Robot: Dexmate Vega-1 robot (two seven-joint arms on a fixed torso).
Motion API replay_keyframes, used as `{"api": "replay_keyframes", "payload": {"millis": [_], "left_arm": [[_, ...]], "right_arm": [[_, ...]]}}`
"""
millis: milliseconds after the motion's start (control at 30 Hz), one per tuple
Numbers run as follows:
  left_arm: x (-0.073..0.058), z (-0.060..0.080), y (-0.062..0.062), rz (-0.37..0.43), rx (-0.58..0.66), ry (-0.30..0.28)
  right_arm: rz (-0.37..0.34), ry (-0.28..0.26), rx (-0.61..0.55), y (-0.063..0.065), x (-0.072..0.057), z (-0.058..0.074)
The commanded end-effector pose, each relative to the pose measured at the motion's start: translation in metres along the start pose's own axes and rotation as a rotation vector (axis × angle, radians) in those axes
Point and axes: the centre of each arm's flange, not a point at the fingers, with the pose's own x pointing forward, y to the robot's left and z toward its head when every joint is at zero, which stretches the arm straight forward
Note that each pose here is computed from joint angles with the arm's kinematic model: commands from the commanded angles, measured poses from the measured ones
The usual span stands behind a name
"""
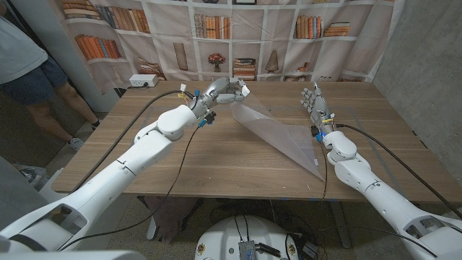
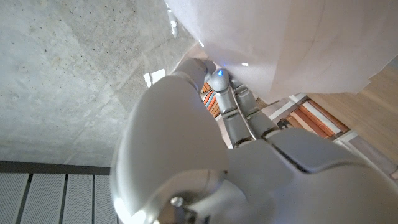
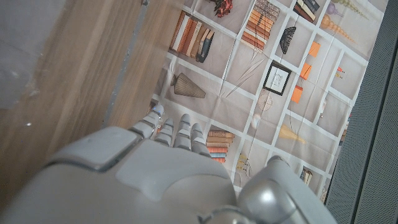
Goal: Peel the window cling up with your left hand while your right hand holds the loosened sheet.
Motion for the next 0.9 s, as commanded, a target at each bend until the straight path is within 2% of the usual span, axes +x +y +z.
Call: {"api": "replay_keyframes", "payload": {"millis": [33,167,333,567,700,900], "left_arm": [[-0.015,0.003,-0.008,-0.015,-0.181,0.024],[-0.020,0.001,-0.006,0.009,-0.222,0.028],[-0.028,-0.002,-0.010,-0.009,-0.280,0.058],[-0.041,-0.004,-0.008,0.034,-0.310,0.053],[-0.046,-0.011,-0.012,0.043,-0.333,0.072],[-0.049,-0.021,-0.019,0.048,-0.396,0.061]], "right_arm": [[-0.016,-0.011,-0.021,-0.004,-0.003,0.005],[-0.021,-0.016,-0.033,-0.007,-0.004,0.010],[-0.022,-0.019,-0.053,-0.010,-0.003,0.015],[-0.013,-0.031,-0.087,-0.011,0.000,0.024],[-0.007,-0.037,-0.098,-0.011,0.001,0.029],[0.001,-0.052,-0.128,-0.008,0.000,0.039]]}}
